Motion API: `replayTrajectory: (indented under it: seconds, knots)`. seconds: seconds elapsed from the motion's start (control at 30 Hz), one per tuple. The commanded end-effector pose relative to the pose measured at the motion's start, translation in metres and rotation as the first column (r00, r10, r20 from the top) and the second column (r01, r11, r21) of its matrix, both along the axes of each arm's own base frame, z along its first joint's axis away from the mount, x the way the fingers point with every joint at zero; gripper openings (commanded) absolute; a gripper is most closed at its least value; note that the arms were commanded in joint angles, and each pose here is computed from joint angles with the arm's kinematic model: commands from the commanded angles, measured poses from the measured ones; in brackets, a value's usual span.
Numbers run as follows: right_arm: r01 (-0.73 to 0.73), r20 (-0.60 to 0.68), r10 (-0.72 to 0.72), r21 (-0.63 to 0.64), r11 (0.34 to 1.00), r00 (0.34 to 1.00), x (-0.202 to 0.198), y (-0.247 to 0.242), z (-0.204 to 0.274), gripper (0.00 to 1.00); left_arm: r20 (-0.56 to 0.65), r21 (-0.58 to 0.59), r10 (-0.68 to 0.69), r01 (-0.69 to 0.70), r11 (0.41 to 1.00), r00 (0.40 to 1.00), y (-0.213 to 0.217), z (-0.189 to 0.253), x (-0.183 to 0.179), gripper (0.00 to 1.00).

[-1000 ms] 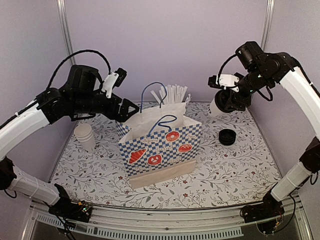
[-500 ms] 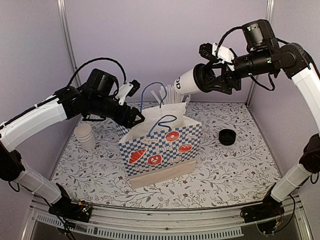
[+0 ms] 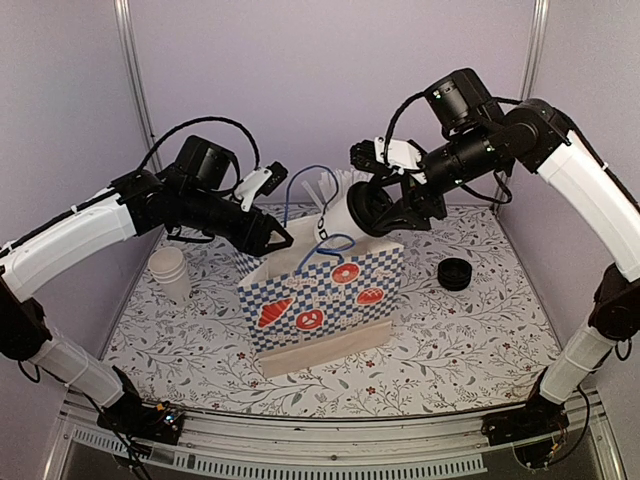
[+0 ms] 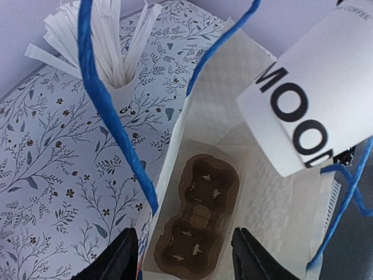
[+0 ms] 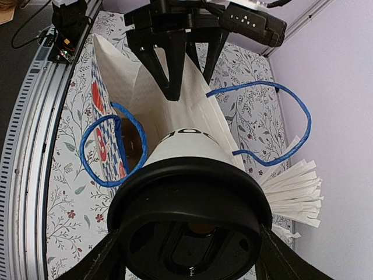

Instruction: Pack the takeout coffee

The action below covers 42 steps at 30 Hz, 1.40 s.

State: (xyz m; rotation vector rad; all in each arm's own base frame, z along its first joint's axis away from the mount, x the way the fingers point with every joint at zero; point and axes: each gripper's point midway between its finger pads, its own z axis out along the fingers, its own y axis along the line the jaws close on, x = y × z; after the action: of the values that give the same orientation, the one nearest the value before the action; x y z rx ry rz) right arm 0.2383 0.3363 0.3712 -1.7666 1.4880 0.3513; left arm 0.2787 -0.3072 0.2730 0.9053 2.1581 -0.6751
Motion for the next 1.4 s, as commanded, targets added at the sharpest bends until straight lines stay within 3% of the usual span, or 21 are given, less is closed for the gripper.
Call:
replayTrajectory:
  seconds: [0.0,0.33,0.57,0.73,0.87,1.1,1.37]
  knots:
    - [0.010,0.030,-0.010,-0.025,1.000,1.000,0.005,0.005,-0.005,0.34,-0.050,-0.058,-0.067,0.064,0.996,0.997,-0.009,0.006,-0.010,0.54]
    - [-0.040,0.016,0.044,-0.194,0.980,0.999,-0.008,0.013,-0.049,0.32,-0.061,-0.147,-0.082,0.073,0.987,0.995,-0.012,0.025,-0.027,0.51]
    - [-0.119,0.027,0.134,-0.307,0.944,0.991,-0.042,0.012,-0.075,0.31,-0.071,-0.170,-0.080,0.067,0.983,0.994,-0.012,0.033,-0.032,0.51]
    - [-0.149,0.036,0.172,-0.344,0.927,0.984,-0.061,0.006,-0.082,0.31,-0.033,-0.177,-0.073,0.066,0.982,0.997,-0.010,0.042,-0.037,0.61]
    - [-0.166,0.023,0.186,-0.351,0.921,0.982,-0.072,0.000,-0.079,0.31,0.054,-0.181,-0.012,0.021,0.983,0.998,0.003,0.055,-0.030,0.72]
    - [-0.220,-0.014,0.237,-0.434,0.874,0.971,-0.101,-0.015,-0.097,0.31,0.117,-0.218,0.051,-0.025,0.976,0.992,0.015,0.067,-0.019,0.78]
    - [-0.191,0.013,0.231,-0.517,0.834,0.973,-0.103,-0.043,-0.117,0.31,0.022,-0.168,0.275,-0.267,0.949,0.961,0.053,0.017,0.028,0.79]
